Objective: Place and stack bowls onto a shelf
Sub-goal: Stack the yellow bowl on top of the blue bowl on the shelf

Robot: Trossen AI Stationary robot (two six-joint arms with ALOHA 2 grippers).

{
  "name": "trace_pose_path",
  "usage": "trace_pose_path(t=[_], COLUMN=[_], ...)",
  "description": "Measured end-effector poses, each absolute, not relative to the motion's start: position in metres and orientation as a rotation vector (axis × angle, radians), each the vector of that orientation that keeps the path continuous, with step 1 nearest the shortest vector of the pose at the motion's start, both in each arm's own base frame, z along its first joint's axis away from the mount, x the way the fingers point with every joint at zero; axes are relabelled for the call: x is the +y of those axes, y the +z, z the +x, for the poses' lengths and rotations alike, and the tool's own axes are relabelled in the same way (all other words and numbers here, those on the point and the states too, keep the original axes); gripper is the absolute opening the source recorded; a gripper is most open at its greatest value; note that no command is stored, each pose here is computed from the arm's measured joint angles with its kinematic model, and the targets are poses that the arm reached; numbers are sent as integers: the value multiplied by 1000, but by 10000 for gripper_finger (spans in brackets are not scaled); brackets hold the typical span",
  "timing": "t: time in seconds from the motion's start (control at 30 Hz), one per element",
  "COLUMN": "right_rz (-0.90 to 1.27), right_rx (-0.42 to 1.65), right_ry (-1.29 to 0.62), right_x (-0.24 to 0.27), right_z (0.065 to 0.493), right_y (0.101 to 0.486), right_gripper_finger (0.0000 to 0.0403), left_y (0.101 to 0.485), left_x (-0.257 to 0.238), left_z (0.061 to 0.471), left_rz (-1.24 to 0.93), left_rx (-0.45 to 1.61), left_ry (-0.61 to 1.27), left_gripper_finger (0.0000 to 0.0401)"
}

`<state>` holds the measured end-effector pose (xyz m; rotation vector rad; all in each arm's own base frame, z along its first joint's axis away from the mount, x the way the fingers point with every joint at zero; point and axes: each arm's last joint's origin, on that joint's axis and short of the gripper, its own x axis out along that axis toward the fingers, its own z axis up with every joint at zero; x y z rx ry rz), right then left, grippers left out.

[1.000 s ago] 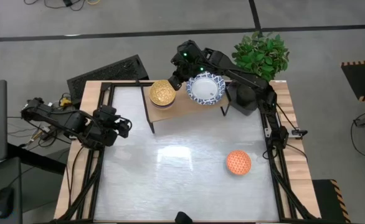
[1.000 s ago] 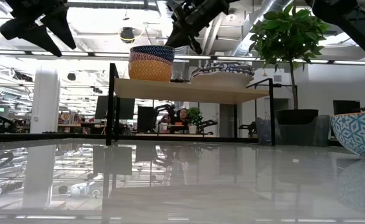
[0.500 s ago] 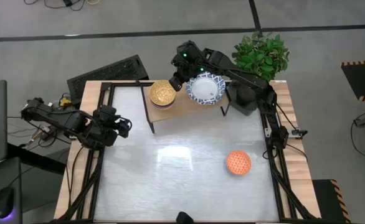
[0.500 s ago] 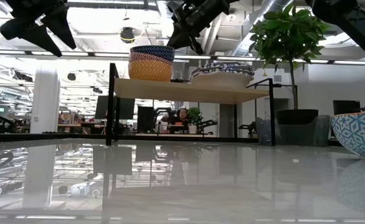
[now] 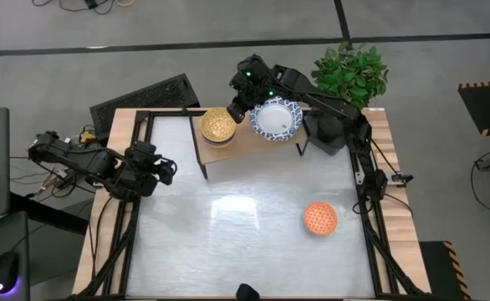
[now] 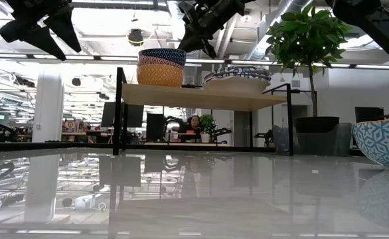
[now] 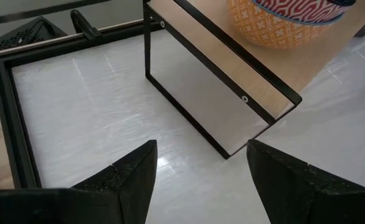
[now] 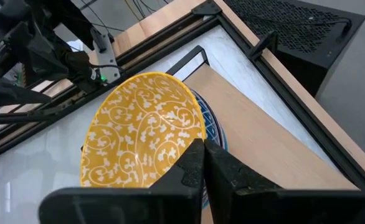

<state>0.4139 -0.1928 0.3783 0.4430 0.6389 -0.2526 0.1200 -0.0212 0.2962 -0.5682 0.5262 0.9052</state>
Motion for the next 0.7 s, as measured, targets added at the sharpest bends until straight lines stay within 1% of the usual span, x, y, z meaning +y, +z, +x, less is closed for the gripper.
trace_pose_path(t=[0.17, 0.3, 0.5, 0.7], right_rz=[434, 435, 460, 442], right_rx=[629, 630, 681, 641], right_ry=[-250, -250, -231, -216], right_x=[-193, -193, -195, -192], right_z=[415, 415, 426, 427], right_y=[379, 379, 359, 368], right_gripper_finger=[22, 26, 33, 27], left_y=[296, 296, 296, 296], left_x=[-21, -21, -21, -21], left_z=[120, 120, 120, 120], left_rz=[-566, -566, -567, -570], left_rx=[523, 523, 524, 529], left_ry=[907, 907, 906, 903], left_gripper_finger=[232, 232, 232, 232])
